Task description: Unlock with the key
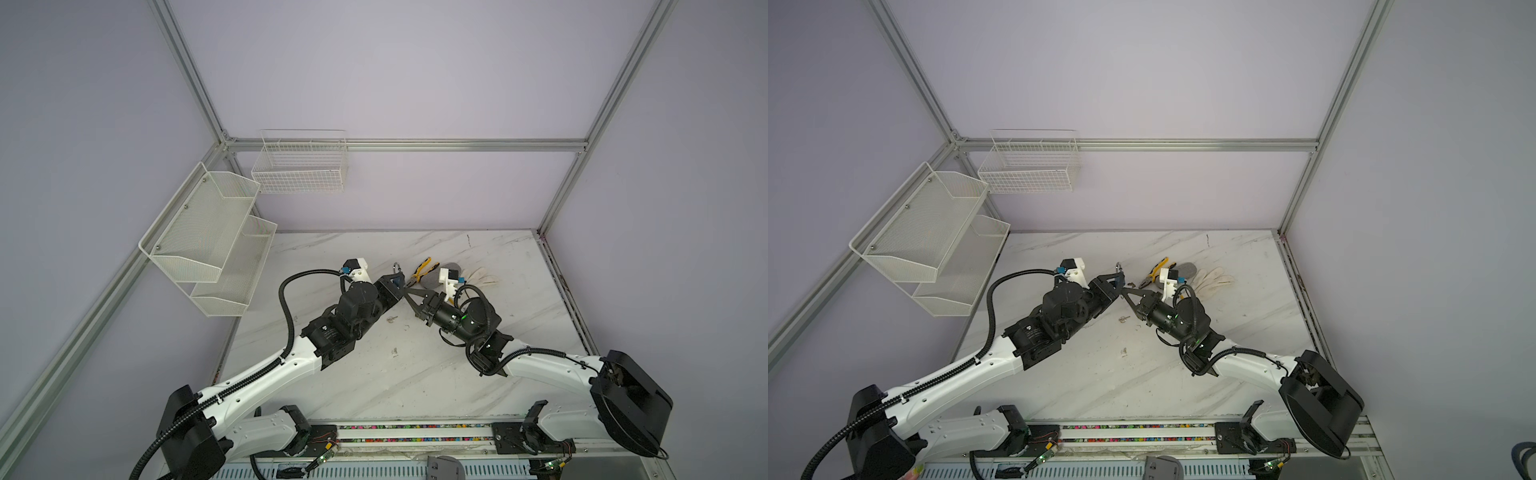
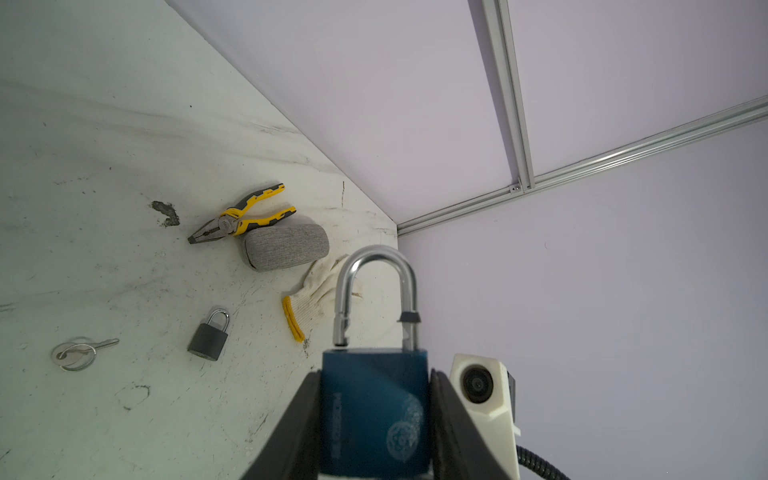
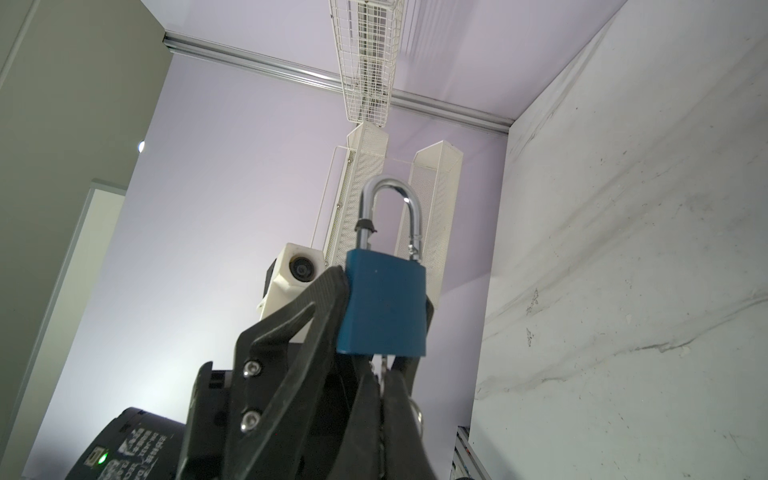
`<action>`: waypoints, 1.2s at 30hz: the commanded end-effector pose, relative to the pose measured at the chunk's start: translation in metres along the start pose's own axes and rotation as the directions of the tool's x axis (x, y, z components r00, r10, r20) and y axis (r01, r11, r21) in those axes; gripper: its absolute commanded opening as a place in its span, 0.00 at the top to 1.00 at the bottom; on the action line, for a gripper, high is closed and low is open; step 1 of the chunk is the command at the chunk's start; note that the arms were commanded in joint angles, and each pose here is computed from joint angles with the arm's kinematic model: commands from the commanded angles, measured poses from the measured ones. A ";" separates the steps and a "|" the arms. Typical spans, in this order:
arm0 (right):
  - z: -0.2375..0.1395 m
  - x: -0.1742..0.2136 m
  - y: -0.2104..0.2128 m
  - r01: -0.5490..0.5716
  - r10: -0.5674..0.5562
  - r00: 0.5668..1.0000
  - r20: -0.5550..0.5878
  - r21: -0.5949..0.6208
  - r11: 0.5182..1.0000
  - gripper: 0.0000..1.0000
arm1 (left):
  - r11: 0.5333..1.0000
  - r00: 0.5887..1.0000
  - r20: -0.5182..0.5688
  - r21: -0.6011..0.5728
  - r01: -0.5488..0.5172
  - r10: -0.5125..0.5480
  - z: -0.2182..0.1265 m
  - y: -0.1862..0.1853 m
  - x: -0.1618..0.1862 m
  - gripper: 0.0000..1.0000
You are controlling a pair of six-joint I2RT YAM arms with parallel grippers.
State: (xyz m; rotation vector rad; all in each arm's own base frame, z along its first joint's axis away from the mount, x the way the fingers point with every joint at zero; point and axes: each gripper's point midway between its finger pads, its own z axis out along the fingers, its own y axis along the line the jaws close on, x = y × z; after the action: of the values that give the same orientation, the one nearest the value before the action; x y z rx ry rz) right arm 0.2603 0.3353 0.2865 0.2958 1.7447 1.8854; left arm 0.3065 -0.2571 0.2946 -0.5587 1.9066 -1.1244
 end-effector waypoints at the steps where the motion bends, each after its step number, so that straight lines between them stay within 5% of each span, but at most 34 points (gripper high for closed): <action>1: 0.002 0.032 0.023 0.041 -0.052 0.989 -0.139 -0.078 0.996 1.00 | 0.993 0.994 -0.110 0.113 0.011 0.001 -0.008 -0.028 0.020 1.00; 19: 0.000 0.021 -0.023 0.239 -0.229 0.969 -0.097 0.116 0.964 1.00 | 0.993 0.993 0.012 -0.036 -0.116 0.117 -0.026 0.001 -0.013 1.00; 36: -0.001 0.022 -0.045 0.318 -0.295 0.946 -0.136 0.196 0.928 0.80 | 0.963 0.976 0.053 -0.183 -0.199 0.212 -0.030 0.024 -0.028 1.00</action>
State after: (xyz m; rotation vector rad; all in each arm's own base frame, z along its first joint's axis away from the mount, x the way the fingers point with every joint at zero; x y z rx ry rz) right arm 0.2508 0.3469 0.2404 0.0122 1.9244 1.5588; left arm 0.2908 -0.2208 0.2543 -0.4781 2.0755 -0.8034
